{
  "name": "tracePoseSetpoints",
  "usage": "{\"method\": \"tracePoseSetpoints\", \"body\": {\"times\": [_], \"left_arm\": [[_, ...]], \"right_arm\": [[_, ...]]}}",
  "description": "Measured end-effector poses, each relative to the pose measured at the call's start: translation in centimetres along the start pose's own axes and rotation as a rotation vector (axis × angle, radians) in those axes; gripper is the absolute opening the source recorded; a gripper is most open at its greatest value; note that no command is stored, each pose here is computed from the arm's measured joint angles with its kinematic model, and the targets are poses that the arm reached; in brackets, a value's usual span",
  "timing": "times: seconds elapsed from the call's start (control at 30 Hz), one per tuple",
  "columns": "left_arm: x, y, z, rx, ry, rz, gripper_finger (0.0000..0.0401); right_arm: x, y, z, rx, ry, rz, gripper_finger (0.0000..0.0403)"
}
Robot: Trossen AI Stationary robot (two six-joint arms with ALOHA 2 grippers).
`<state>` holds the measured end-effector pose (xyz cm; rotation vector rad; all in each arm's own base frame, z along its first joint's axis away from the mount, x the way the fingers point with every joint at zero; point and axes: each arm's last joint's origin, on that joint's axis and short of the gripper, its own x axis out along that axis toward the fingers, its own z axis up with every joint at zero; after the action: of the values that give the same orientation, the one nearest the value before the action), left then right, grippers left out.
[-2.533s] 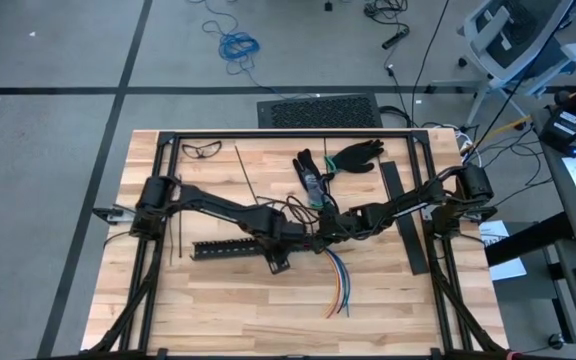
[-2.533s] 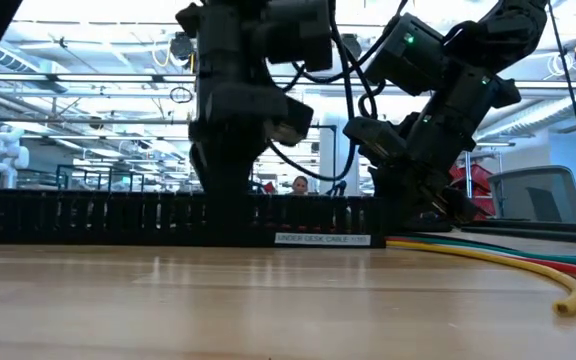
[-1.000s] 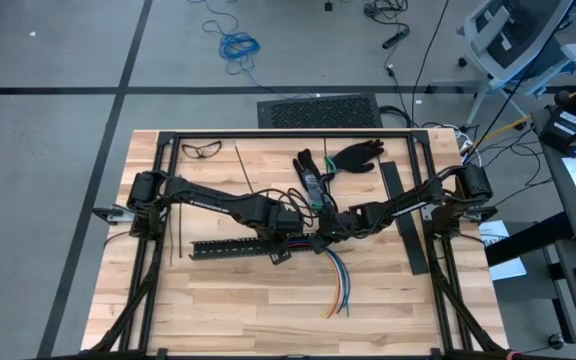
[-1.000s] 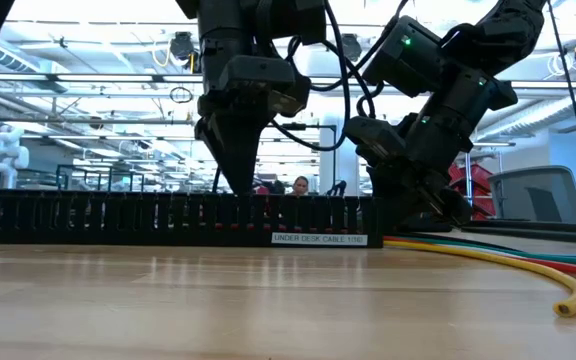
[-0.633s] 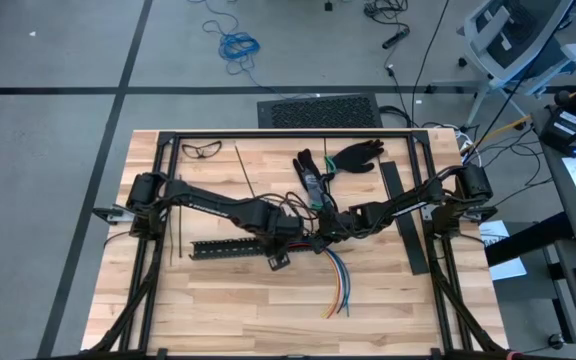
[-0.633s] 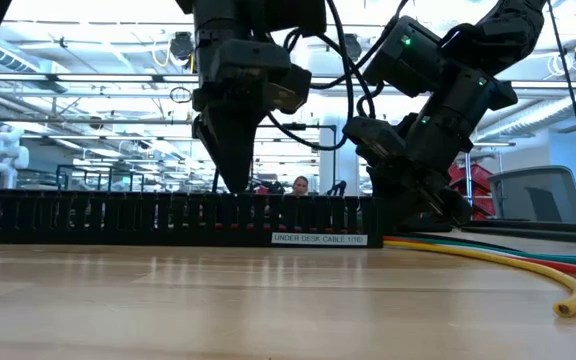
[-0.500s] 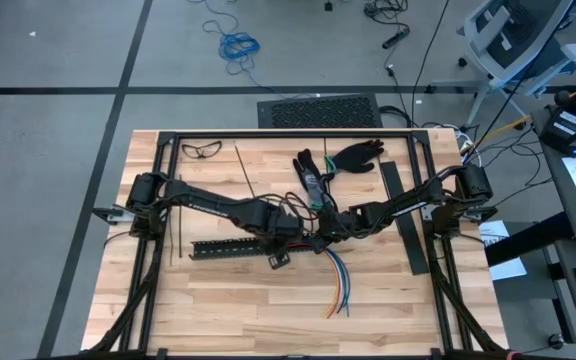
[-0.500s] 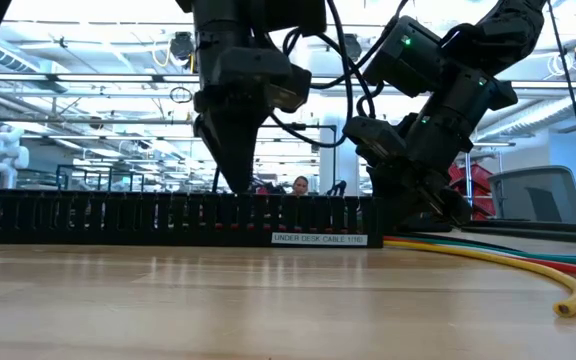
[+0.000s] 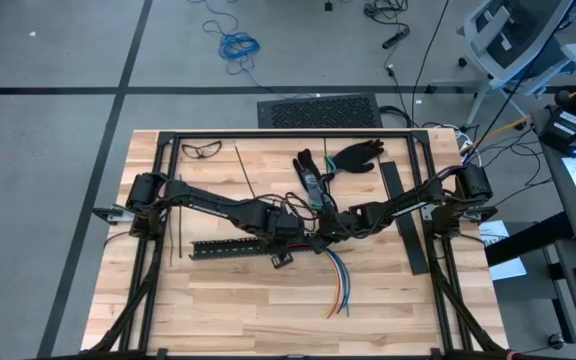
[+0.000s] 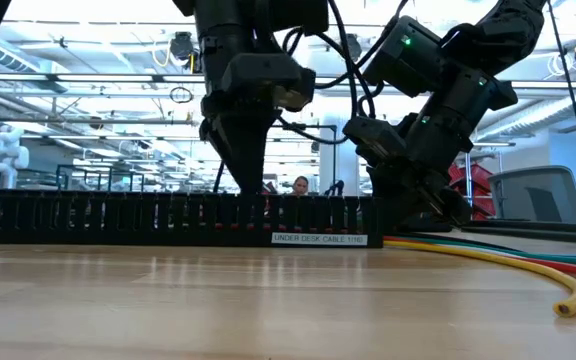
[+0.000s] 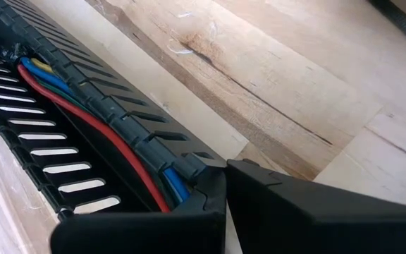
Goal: Ziptie cables
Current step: Put the zip tied cable wires into the black cable duct
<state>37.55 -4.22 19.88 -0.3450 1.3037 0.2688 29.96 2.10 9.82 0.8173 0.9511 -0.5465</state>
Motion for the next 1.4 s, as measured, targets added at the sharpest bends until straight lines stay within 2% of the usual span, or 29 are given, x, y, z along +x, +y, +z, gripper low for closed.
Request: {"method": "tracePoseSetpoints", "body": {"times": [0.27, 0.5, 0.93, 1.0, 1.13, 1.4], "left_arm": [[1.4, 1.0, -0.6, -0.010, 0.002, 0.042, 0.0093], [3.2, 1.4, -1.5, -0.007, 0.044, 0.006, 0.0093], [4.0, 1.5, -1.6, 0.117, 0.075, -0.021, 0.0091], [4.0, 1.6, -1.6, 0.135, 0.080, -0.021, 0.0078], [4.1, 1.5, -1.6, 0.145, 0.090, -0.036, 0.0013], [3.6, 1.6, -1.7, 0.146, 0.131, -0.003, 0.0001]], "right_arm": [[0.0, 0.0, 0.0, -0.001, -0.006, 0.000, 0.0000], [0.0, 0.1, 0.1, -0.001, -0.009, 0.005, 0.0000], [0.1, 0.1, 0.1, -0.003, -0.013, 0.014, 0.0000], [0.1, 0.1, 0.1, -0.001, -0.013, 0.017, 0.0000], [0.1, 0.1, 0.1, -0.001, -0.011, 0.021, 0.0000], [0.2, 0.0, 0.1, 0.001, 0.008, 0.019, 0.0001]]}}
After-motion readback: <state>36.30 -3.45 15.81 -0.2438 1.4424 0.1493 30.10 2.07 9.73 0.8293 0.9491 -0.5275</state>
